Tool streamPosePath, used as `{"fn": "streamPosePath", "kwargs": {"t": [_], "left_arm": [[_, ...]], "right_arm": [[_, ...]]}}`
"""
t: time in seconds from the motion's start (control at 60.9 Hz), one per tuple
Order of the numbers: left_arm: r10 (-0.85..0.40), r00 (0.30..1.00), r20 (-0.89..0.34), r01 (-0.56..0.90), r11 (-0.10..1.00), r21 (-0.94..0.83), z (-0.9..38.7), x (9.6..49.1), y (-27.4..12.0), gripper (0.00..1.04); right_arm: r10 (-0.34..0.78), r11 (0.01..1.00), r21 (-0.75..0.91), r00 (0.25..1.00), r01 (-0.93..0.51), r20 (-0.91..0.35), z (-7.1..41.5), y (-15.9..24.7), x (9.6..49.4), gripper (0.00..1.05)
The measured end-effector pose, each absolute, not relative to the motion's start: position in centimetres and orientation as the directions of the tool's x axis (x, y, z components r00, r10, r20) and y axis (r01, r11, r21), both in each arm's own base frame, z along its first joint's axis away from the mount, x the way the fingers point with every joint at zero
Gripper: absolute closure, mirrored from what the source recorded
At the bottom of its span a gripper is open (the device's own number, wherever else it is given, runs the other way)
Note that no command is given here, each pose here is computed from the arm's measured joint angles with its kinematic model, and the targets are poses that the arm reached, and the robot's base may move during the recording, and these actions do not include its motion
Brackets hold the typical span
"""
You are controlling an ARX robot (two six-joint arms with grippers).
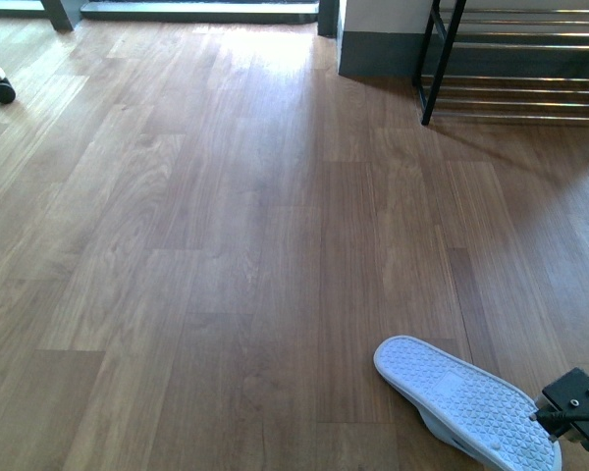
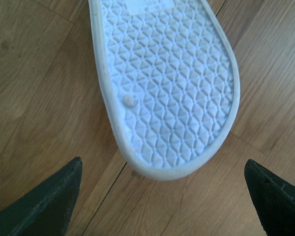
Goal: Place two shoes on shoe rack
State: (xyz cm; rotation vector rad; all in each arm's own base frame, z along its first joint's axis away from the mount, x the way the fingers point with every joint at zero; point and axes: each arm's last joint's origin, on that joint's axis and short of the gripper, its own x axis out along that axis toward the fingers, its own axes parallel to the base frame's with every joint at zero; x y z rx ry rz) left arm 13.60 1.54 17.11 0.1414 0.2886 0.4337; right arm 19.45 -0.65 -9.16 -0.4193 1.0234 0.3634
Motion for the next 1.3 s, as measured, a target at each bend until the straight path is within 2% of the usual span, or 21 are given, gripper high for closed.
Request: {"fn": "streamPosePath", "kwargs": {"t": [0.181, 0.411, 0.69, 1.002, 1.117, 1.232, 1.298], "left_arm": [[0.433, 0.868, -0.245, -0.393, 0.898, 0.196, 17.1, 13.6, 1.5, 1.03], [0.433, 0.868, -0.245, -0.393, 0.898, 0.196, 17.1, 13.6, 1.5, 1.03], [0.433, 0.868, -0.245, -0.393, 0.898, 0.196, 17.1, 13.6, 1.5, 1.03], [0.433, 0.868, -0.245, -0.393, 0.898, 0.196, 17.1, 13.6, 1.5, 1.03], [0.433, 0.868, -0.245, -0.393, 0.898, 0.196, 17.1, 13.6, 1.5, 1.03], [0.433, 0.868, -0.245, -0.393, 0.898, 0.196, 17.1, 13.6, 1.5, 1.03], [0.433, 0.868, -0.245, -0.393, 0.898, 0.196, 17.1, 13.6, 1.5, 1.03]], "right_arm": [[0.096, 0.852, -0.179, 0.484, -0.492, -0.87, -10.5, -0.6, 19.9, 0.09], [0.076, 0.802, -0.276, 0.548, -0.531, -0.833, -12.1, -0.5, 20.7, 0.09], [0.083, 0.746, -0.309, 0.543, -0.59, -0.836, -13.3, -0.4, 20.8, 0.09], [0.09, 0.721, -0.345, 0.574, -0.601, -0.814, -14.0, -0.1, 21.5, 0.09], [0.085, 0.719, -0.354, 0.581, -0.599, -0.81, -14.4, -0.1, 21.8, 0.24], [0.071, 0.717, -0.368, 0.587, -0.592, -0.806, -14.7, -0.2, 22.2, 0.48], [0.061, 0.719, -0.378, 0.596, -0.583, -0.801, -14.5, -0.1, 22.0, 0.57]]}}
